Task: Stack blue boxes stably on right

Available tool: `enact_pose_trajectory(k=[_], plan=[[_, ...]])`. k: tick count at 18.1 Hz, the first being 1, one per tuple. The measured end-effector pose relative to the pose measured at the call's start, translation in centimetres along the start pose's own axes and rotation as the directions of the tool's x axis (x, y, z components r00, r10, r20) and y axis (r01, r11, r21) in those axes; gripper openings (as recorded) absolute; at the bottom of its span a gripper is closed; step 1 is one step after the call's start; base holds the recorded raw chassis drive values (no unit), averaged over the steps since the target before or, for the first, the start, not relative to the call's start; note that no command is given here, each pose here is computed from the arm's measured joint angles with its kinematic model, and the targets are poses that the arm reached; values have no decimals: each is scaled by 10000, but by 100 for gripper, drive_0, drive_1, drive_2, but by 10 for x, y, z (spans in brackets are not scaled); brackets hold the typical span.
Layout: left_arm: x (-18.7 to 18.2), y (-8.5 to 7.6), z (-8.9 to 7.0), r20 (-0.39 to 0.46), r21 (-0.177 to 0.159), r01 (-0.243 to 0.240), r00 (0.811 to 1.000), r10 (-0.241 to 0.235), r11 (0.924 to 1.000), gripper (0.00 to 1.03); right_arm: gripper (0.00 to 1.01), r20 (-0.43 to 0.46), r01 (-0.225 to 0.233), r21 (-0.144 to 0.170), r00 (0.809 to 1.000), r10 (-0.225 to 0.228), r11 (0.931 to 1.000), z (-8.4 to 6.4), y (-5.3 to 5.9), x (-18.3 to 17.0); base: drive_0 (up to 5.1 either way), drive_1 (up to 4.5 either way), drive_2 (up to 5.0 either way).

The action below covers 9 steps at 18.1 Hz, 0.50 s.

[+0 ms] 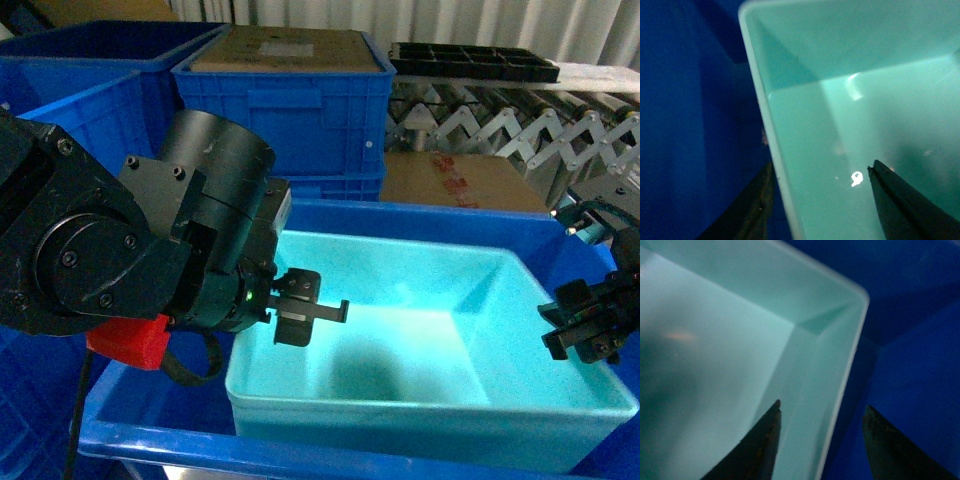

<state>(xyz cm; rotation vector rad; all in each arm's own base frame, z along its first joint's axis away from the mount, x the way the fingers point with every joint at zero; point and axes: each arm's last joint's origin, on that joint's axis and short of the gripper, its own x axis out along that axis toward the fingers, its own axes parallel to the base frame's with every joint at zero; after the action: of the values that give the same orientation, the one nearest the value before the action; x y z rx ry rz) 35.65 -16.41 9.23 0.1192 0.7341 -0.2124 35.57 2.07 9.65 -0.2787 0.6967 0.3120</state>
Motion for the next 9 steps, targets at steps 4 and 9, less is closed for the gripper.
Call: enact_pose_trajectory(k=[4,9], plan=[[-1,-2,2,80,156,72,9999,-73,9999,95,87,28,-36,-95,10000,37,9999,1,0,0,0,0,0],[-1,-2,2,88,189,72,9999,-74,9998,98,98,28,-36,-156,10000,37,9999,1,0,0,0,0,0]])
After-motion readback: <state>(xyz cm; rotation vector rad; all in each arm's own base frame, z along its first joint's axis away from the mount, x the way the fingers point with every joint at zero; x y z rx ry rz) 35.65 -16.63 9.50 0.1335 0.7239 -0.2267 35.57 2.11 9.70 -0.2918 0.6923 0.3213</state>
